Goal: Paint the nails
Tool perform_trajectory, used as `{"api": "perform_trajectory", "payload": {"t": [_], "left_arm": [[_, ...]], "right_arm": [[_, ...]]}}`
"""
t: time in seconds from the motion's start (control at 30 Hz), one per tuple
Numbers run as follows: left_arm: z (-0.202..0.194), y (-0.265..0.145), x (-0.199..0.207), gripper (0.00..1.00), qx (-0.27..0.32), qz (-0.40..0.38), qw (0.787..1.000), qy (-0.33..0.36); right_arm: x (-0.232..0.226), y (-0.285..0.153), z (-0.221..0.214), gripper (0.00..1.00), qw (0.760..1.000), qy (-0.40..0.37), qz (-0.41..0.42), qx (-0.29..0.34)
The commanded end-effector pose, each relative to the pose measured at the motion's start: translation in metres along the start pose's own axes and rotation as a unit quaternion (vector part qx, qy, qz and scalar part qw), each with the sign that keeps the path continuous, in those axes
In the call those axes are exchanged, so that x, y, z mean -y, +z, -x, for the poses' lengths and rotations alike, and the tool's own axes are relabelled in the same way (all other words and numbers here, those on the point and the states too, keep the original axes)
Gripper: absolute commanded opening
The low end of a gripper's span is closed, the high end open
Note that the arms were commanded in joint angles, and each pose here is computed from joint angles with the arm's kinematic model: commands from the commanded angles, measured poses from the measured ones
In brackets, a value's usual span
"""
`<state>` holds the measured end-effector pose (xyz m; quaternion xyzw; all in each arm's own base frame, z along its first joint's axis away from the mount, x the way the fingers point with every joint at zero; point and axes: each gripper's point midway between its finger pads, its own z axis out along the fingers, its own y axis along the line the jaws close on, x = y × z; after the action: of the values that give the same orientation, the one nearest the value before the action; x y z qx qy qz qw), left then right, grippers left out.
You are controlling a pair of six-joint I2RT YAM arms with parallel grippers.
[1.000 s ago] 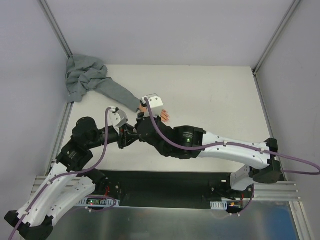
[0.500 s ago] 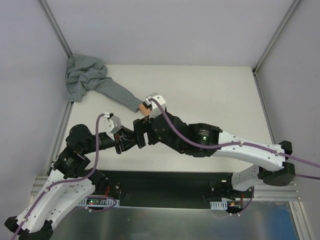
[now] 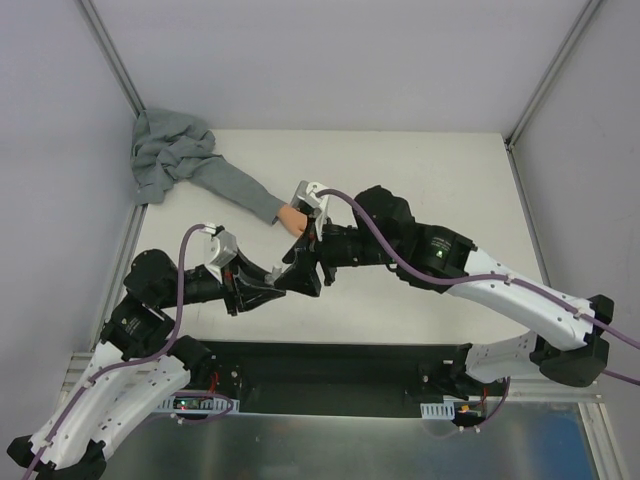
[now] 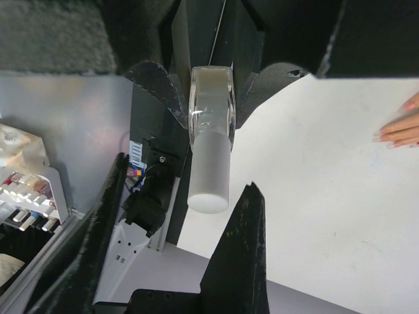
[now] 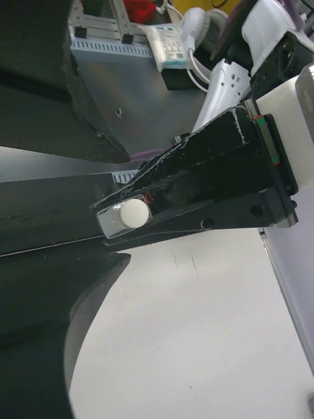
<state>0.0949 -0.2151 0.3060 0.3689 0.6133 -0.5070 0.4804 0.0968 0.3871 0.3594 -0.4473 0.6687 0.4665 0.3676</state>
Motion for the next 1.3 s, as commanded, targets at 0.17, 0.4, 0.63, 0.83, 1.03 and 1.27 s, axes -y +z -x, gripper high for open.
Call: {"api": "perform_trajectory", "payload": {"t": [0.17,0.4,0.63,0.83,1.03,1.27], "left_arm": [[0.014,-0.005,0.023,0.00,0.014,-0.046,0.999,0.005],[0.017,-0.008,0.023,0.00,0.024,-0.038,0.999,0.028],[0.032,-0.007,-0.009,0.00,0.059,0.050,0.995,0.068],[0.060,0.000,-0.027,0.00,0.110,0.082,0.986,0.092],[0.063,0.010,-0.048,0.00,0.099,0.111,0.985,0.089],[0.033,0.013,-0.035,0.00,0.072,0.065,0.994,0.058]], "right_arm": [[-0.025,0.014,0.032,0.48,0.993,-0.019,0.108,0.037],[-0.022,0.020,0.025,0.15,0.993,-0.003,0.117,0.024],[-0.012,0.029,0.011,0.01,0.995,0.050,0.083,0.024],[0.054,0.029,-0.001,0.01,0.968,0.094,-0.231,0.043],[0.056,0.031,-0.034,0.06,0.887,0.102,-0.450,-0.013],[0.037,0.022,-0.009,0.36,0.932,0.116,-0.344,0.015]]}}
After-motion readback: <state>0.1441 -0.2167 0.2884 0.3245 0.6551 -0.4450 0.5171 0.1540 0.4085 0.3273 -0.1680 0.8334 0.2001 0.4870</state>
